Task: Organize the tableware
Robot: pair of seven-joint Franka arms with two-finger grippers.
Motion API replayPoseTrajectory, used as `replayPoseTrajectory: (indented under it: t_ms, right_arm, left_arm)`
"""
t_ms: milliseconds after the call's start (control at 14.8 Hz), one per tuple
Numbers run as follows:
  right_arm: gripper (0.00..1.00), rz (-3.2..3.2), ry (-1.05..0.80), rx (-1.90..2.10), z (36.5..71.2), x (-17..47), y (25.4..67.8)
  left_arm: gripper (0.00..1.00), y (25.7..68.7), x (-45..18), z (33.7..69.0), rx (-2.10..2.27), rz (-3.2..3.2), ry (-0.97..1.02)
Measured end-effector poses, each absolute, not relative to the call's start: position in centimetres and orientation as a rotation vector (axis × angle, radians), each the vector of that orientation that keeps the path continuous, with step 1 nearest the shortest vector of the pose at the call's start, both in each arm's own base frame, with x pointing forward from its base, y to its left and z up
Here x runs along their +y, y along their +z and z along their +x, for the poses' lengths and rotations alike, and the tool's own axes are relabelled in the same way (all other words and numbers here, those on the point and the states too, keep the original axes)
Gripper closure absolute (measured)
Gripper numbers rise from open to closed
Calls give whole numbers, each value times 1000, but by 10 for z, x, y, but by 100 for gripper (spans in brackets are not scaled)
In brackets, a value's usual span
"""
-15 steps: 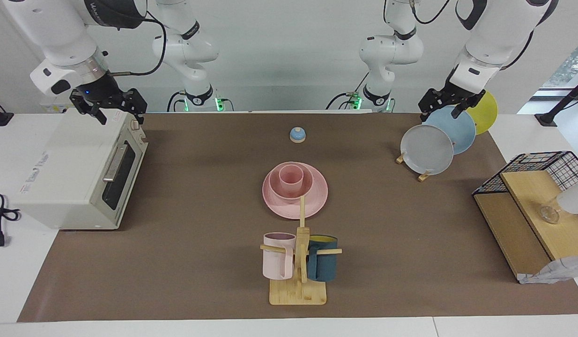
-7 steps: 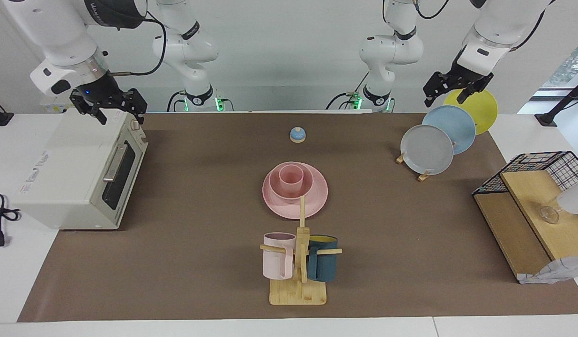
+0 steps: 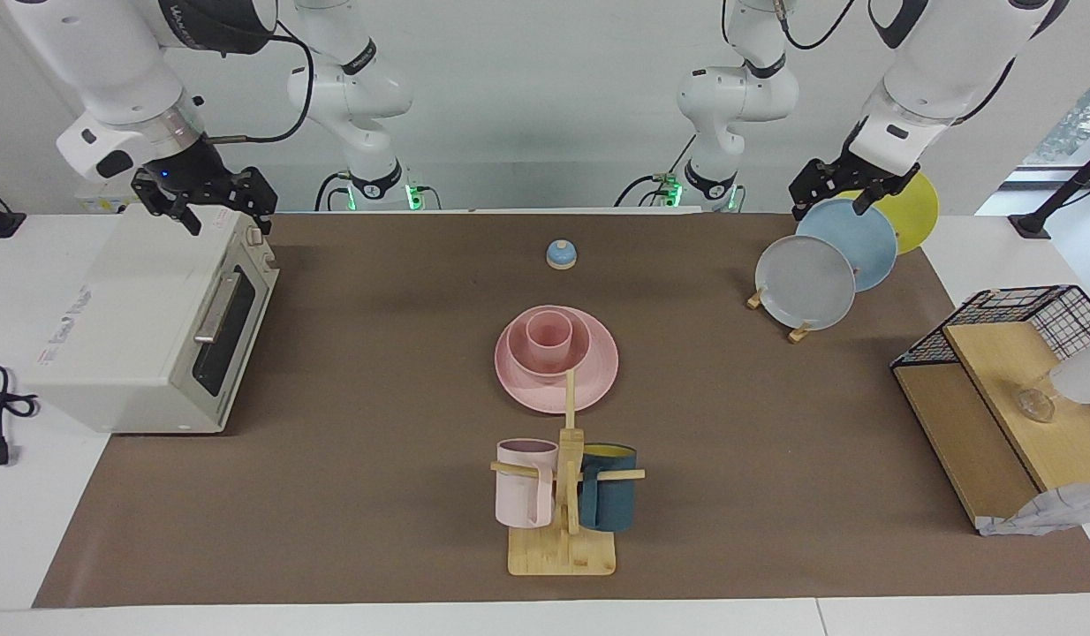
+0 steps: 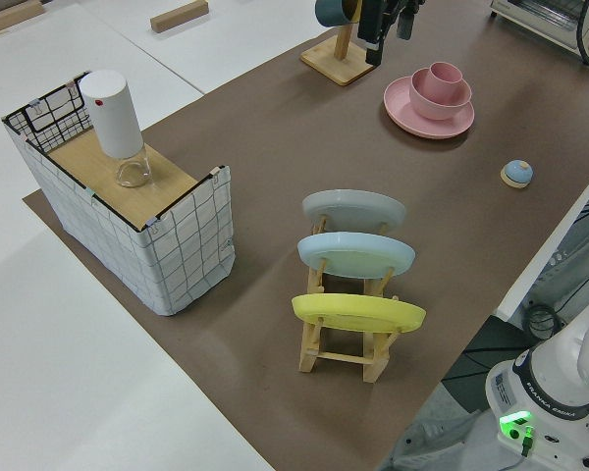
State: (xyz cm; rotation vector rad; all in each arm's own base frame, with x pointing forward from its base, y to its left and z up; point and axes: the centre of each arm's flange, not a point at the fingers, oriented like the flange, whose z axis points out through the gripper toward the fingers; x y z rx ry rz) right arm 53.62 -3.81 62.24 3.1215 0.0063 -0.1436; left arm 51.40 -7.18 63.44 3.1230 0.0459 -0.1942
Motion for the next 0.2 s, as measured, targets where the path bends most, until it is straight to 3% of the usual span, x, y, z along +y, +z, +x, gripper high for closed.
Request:
replayPoseTrajectory:
  t_ms: [202]
  right_arm:
    - [0, 3121, -144, 6, 536, -38, 622]
  left_arm:
    - [0, 635, -68, 516, 58, 3117, -176]
